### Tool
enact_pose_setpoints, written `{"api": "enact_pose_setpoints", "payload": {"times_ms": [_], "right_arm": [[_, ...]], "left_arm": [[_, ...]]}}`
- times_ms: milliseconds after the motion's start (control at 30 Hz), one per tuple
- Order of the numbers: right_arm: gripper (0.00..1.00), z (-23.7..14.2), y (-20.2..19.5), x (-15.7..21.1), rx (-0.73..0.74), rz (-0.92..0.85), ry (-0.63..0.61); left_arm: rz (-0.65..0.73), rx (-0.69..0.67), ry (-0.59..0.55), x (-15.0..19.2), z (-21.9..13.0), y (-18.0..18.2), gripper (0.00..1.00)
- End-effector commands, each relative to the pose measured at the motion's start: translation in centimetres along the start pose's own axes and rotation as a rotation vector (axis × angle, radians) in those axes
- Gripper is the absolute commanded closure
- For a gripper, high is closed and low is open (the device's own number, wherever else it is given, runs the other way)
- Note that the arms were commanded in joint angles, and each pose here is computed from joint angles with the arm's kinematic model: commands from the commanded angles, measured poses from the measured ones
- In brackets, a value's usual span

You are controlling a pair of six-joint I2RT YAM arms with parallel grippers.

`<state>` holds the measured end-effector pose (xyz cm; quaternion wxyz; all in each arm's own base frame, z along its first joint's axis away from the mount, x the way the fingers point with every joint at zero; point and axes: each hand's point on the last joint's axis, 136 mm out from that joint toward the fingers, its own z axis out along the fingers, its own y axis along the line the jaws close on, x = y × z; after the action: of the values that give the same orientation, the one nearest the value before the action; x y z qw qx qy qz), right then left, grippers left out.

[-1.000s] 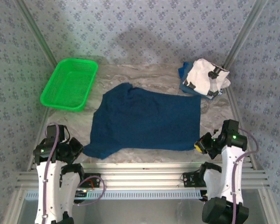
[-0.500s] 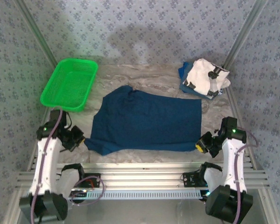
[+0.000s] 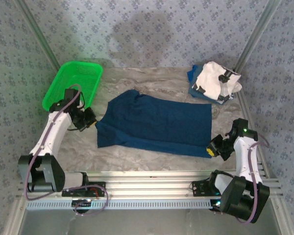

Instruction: Fold and stack the t-shirts

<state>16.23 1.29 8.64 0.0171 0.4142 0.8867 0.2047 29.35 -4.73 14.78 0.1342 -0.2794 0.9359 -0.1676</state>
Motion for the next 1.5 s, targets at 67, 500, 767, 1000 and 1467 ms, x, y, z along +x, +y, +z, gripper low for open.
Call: {"api": "enact_pose_setpoints", "payload": {"times_ms": [67, 500, 767, 1000, 1467], "right_arm": [[1.00, 0.2, -0.6, -0.9, 0.017, 0.047, -0.042], [1.00, 1.0, -0.6, -2.9, 0.053, 0.046, -0.062], [1.00, 1.4, -0.1, -4.0, 0.066, 0.029, -0.054], [0.98, 2.2, -0.1, -4.3, 0.087, 0.017, -0.041], [0.94, 3.7, -0.1, -5.3, 0.107, 0.015, -0.030]], "left_arm": [[0.091, 0.025, -0.013, -1.8, 0.5, -2.3, 1.00], [0.160, 0.020, 0.025, -3.6, 2.6, -4.1, 1.00], [0.197, 0.011, 0.058, -4.2, 3.8, -4.6, 1.00], [0.230, -0.003, 0.088, -4.5, 4.8, -4.9, 1.00], [0.234, -0.016, 0.124, -4.8, 7.1, -5.1, 1.00]]}}
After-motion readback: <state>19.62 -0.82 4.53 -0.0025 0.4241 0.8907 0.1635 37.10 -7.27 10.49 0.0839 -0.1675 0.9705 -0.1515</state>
